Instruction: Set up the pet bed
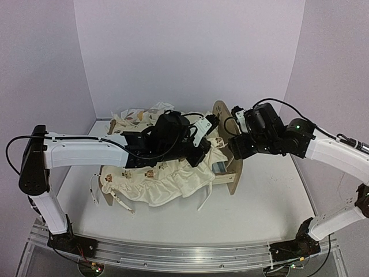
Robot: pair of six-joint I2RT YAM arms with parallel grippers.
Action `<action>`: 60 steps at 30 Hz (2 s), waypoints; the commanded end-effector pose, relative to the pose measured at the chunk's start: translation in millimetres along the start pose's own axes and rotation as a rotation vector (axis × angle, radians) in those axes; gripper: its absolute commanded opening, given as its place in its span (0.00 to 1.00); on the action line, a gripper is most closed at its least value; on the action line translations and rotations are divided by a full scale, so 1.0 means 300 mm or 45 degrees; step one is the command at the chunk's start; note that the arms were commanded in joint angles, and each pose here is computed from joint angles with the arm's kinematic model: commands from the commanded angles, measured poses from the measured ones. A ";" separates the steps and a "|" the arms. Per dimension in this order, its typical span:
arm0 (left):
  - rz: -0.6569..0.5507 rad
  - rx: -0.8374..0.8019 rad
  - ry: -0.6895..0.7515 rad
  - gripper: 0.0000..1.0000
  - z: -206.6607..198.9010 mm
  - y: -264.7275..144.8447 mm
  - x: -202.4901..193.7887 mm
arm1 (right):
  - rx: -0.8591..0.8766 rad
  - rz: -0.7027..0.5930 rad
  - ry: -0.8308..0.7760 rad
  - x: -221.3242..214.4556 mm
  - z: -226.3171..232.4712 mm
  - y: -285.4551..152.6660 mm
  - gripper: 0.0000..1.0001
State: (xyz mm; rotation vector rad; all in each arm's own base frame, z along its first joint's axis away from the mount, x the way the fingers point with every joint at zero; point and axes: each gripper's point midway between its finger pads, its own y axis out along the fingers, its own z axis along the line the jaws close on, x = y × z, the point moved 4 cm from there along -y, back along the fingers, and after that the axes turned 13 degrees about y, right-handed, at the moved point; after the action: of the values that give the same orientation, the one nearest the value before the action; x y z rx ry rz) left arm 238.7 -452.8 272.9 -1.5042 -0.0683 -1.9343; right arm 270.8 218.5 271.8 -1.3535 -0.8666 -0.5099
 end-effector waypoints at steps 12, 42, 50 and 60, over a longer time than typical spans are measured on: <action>0.053 0.117 -0.046 0.02 0.045 0.167 0.041 | 0.011 0.093 0.218 -0.170 -0.081 -0.049 0.64; 0.300 -0.073 -0.268 0.37 0.043 0.267 -0.118 | 0.117 -0.092 0.241 -0.184 -0.021 0.024 0.70; 0.255 -0.072 -0.342 0.48 0.065 0.153 -0.060 | -0.058 -0.183 0.154 -0.085 -0.019 0.074 0.61; 0.176 -0.056 -0.423 0.52 0.052 -0.052 -0.031 | -0.058 -0.194 0.139 -0.057 0.003 0.092 0.16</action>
State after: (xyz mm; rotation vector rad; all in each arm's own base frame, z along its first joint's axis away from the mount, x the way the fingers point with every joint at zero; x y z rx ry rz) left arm 260.6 -449.8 243.5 -1.7446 0.0410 -1.5642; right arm 273.1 212.1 214.3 -1.3544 -0.8466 -0.6560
